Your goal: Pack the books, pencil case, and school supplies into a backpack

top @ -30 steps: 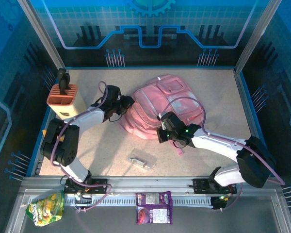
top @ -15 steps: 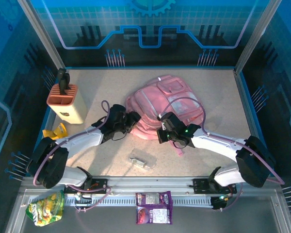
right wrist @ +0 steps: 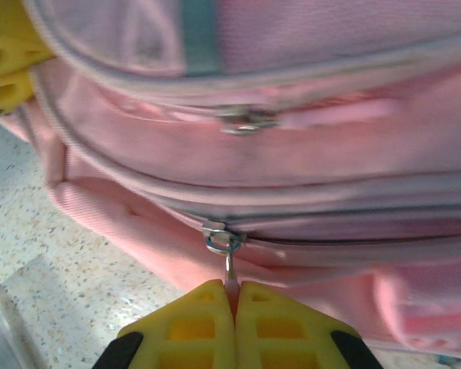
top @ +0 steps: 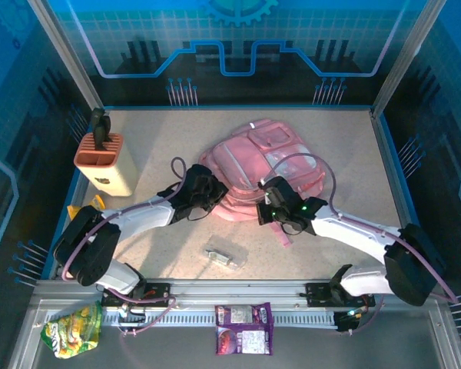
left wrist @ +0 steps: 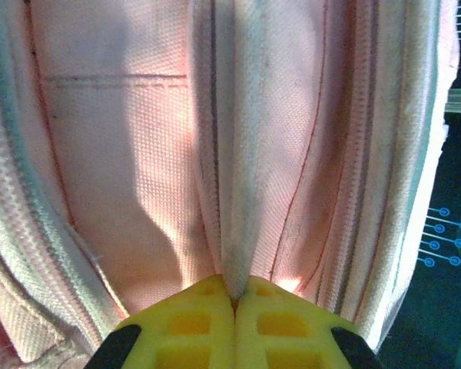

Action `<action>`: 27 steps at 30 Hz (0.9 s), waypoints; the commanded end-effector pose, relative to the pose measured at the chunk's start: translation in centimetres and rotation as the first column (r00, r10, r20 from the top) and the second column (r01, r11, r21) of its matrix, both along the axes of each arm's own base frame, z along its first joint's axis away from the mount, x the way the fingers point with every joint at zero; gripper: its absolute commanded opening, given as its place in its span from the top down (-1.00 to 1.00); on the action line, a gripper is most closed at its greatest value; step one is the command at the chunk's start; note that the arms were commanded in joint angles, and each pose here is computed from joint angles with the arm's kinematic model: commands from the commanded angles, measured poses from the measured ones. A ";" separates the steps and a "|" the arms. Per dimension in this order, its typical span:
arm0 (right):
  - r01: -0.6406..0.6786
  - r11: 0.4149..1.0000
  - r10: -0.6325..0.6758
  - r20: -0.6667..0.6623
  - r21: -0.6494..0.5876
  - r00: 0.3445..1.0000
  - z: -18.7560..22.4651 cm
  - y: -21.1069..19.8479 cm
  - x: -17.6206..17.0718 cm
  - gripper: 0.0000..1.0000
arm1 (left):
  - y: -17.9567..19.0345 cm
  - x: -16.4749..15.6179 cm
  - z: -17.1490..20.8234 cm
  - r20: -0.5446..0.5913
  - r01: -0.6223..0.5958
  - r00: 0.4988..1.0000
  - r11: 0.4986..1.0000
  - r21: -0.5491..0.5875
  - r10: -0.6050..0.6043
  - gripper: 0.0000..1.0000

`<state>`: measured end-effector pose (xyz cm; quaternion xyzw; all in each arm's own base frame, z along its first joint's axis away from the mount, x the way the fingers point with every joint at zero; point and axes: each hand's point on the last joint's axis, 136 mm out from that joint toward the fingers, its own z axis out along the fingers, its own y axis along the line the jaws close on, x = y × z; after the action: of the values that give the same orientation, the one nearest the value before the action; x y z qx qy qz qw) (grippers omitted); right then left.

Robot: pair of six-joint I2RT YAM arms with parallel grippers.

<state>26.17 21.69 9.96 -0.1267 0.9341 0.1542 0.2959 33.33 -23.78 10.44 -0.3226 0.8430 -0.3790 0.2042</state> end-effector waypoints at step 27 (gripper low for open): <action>0.146 0.927 -0.088 -0.176 0.345 0.980 5.3 -2.0 3.0 -0.03 | 4.9 -0.9 5.3 0.138 0.049 0.985 0.926 0.375 -0.108 -0.23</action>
<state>28.17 17.96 13.58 -0.0169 0.9282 0.2589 0.2668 32.81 -19.48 14.59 -0.2348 0.8841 -0.2898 0.2815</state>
